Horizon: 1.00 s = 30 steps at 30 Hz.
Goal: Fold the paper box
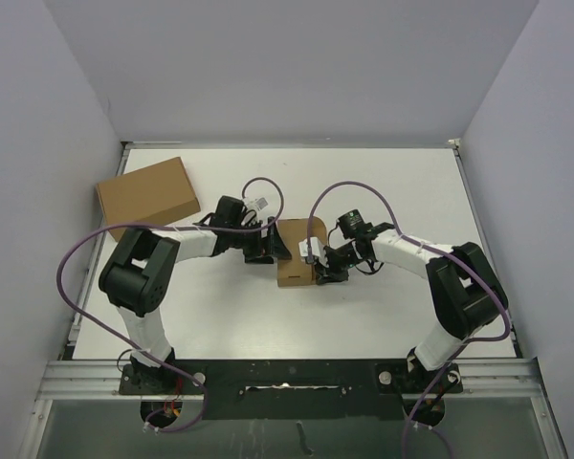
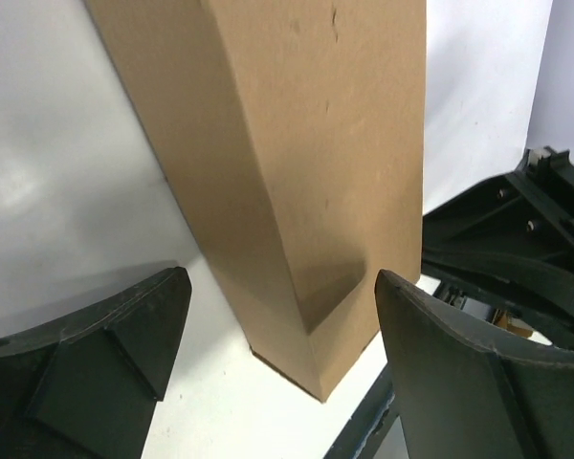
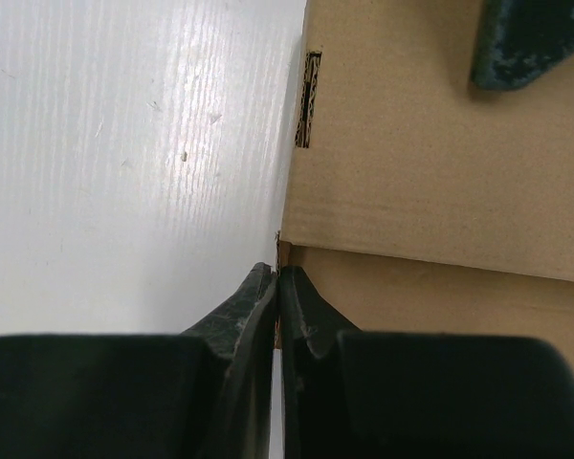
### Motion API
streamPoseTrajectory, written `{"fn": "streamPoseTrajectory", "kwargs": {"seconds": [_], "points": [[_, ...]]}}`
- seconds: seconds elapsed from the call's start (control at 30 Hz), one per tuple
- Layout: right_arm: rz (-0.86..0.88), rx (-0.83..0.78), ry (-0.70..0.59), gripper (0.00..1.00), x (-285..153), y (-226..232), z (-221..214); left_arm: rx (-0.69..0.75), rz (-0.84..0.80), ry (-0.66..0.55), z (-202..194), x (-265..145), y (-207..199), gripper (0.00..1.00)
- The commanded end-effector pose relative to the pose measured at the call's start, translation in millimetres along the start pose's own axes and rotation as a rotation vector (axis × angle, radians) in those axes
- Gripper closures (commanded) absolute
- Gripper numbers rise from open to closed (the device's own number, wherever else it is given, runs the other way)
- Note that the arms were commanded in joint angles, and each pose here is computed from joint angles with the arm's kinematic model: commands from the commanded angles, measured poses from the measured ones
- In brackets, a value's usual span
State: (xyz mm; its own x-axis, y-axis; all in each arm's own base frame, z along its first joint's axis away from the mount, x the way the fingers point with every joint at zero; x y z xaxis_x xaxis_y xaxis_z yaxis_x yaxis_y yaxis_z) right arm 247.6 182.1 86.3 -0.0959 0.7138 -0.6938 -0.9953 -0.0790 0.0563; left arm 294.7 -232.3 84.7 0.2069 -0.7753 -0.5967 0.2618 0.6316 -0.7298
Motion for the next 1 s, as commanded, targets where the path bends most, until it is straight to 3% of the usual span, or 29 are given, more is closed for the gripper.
{"fn": "streamPoseTrajectory", "kwargs": {"seconds": [0.0, 0.33, 0.97], "points": [[-0.004, -0.01, -0.03, 1.0, -4.0, -4.7, 10.6, -0.011, -0.005, -0.001, -16.4, -9.0, -6.3, 0.23], [-0.011, 0.005, -0.021, 1.0, -4.0, -6.0, 9.8, -0.061, -0.012, 0.055, -35.0, 4.6, 9.0, 0.45], [-0.008, 0.015, -0.051, 1.0, -6.4, -4.6, 22.4, -0.071, 0.015, 0.056, -30.4, 0.9, 14.7, 0.47]]}}
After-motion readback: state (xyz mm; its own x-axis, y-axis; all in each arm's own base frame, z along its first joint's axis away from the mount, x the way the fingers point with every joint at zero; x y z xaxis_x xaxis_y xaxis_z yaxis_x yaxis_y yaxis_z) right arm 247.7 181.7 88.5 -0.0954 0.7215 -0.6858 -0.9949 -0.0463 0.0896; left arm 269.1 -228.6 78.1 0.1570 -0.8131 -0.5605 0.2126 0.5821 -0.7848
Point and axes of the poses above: each gripper's point midway between its finger pads, its own x axis out along the fingers, its own y axis along the line the jaws close on, z = x × y, the point moved 7 cm from there along -x, back along the fingers, and after that the axes turned 4 degrees about x, right-handed, at the moved point
